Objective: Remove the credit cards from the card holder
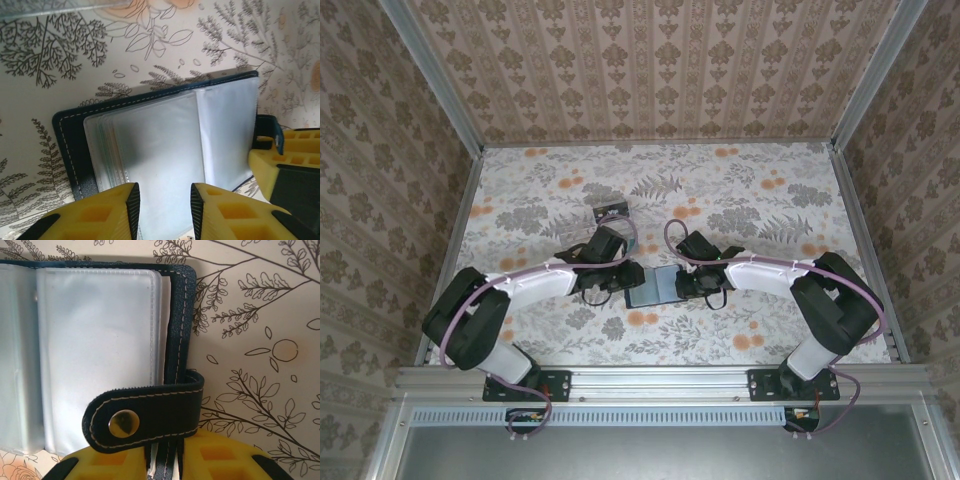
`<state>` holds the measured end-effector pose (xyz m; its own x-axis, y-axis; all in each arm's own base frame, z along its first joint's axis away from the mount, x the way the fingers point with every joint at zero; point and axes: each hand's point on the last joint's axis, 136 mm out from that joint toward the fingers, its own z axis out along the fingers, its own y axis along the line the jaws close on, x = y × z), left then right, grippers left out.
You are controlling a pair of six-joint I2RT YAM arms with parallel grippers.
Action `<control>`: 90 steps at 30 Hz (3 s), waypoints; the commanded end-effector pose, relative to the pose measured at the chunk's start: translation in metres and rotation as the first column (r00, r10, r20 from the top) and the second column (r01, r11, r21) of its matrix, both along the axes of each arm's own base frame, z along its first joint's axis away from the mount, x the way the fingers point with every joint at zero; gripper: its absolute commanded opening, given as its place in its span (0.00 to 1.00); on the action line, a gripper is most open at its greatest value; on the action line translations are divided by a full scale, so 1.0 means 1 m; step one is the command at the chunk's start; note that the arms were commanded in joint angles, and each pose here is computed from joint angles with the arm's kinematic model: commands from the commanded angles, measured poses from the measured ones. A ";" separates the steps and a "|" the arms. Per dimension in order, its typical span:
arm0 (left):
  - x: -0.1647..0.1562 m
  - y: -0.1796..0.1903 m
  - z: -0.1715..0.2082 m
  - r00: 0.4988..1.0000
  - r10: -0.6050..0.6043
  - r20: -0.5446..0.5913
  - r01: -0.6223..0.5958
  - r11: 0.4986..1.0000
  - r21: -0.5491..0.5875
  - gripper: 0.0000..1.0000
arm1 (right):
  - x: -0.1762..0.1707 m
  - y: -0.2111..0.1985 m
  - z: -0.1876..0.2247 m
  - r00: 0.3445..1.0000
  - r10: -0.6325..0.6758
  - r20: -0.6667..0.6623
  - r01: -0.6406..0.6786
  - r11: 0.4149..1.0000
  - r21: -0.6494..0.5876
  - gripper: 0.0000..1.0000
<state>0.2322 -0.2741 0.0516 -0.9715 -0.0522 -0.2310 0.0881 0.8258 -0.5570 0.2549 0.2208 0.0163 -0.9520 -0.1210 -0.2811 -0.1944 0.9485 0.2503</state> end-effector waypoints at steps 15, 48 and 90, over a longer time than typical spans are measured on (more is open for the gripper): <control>-0.014 0.000 -0.022 0.996 0.001 -0.087 0.001 1.000 0.024 0.33 | -0.015 0.002 -0.010 0.999 0.013 -0.039 -0.013 1.000 -0.017 0.24; 0.002 -0.062 0.036 0.987 -0.158 0.041 0.163 0.974 -0.158 0.53 | -0.017 0.001 -0.011 0.999 0.005 -0.033 -0.006 0.999 -0.037 0.29; -0.007 0.008 0.000 1.000 -0.028 -0.012 0.027 0.998 -0.061 0.10 | 0.014 0.076 0.073 1.000 0.017 0.017 -0.022 0.924 0.382 0.27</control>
<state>0.2249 -0.2704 0.0591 -0.9748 -0.0337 -0.2206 0.1144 0.7730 -0.6240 0.2665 0.2755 0.0801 -0.9399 -0.0233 -0.3408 -0.2108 0.8246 0.5250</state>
